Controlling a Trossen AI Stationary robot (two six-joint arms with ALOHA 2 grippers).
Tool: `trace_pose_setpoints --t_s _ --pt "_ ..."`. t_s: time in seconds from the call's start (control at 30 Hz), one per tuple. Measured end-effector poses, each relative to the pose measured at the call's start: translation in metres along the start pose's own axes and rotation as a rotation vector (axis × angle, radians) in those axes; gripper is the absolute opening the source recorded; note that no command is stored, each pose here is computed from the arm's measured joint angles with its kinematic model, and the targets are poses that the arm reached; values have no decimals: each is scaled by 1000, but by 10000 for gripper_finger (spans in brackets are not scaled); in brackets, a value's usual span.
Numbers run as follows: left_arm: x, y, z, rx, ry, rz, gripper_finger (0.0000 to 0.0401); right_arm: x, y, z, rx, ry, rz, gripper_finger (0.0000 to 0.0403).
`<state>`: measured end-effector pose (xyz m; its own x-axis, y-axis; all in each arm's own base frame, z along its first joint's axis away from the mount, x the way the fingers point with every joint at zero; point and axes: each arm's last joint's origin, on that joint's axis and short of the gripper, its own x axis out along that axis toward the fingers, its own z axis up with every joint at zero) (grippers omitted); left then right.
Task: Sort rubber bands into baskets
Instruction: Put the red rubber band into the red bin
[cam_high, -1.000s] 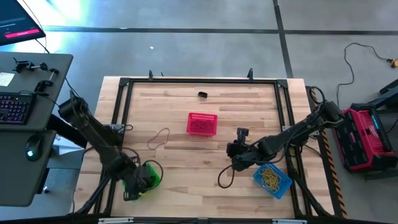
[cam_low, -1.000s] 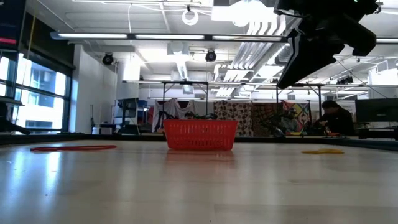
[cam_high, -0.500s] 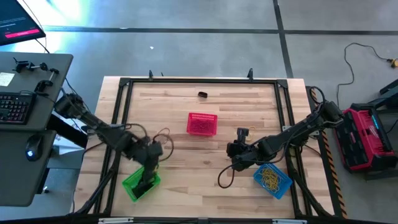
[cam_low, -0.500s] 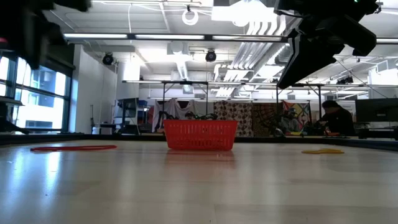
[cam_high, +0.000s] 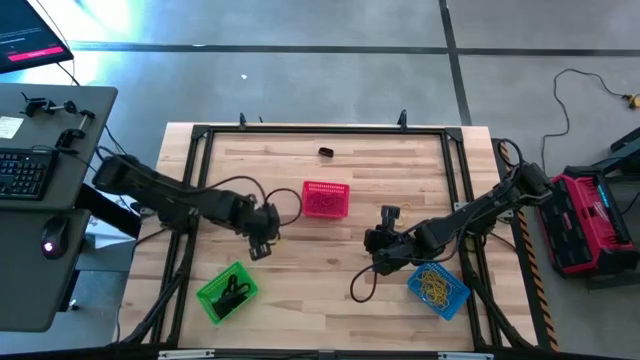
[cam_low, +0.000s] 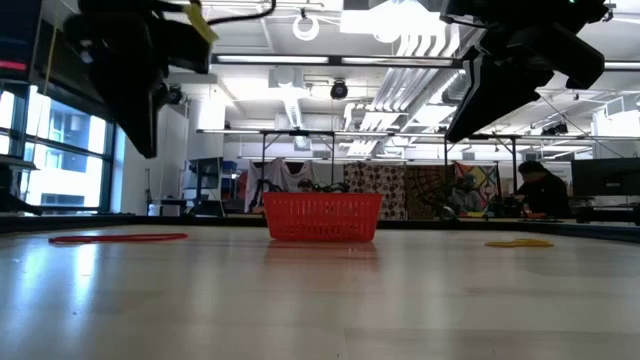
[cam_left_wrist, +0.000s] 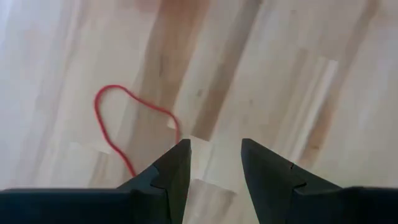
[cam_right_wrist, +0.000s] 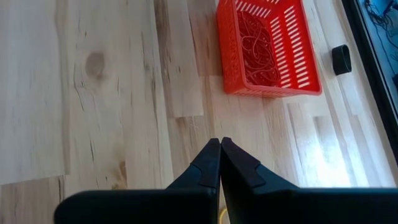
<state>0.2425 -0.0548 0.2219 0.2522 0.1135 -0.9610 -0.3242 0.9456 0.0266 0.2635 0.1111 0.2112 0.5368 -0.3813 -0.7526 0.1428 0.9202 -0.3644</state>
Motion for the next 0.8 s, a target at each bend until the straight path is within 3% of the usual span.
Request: trace_pose_setpoints --t_s 0.2,0.47,0.63,0.8 --pt "18 8 10 56 33 52 133 0 0 1 9 -8 3 0" --pt "45 22 25 92 95 42 133 0 0 1 5 -8 3 0" --pt "69 40 15 46 190 62 133 0 0 1 5 -8 3 0" --pt "90 50 -2 4 231 -4 133 0 0 1 3 -8 3 0"
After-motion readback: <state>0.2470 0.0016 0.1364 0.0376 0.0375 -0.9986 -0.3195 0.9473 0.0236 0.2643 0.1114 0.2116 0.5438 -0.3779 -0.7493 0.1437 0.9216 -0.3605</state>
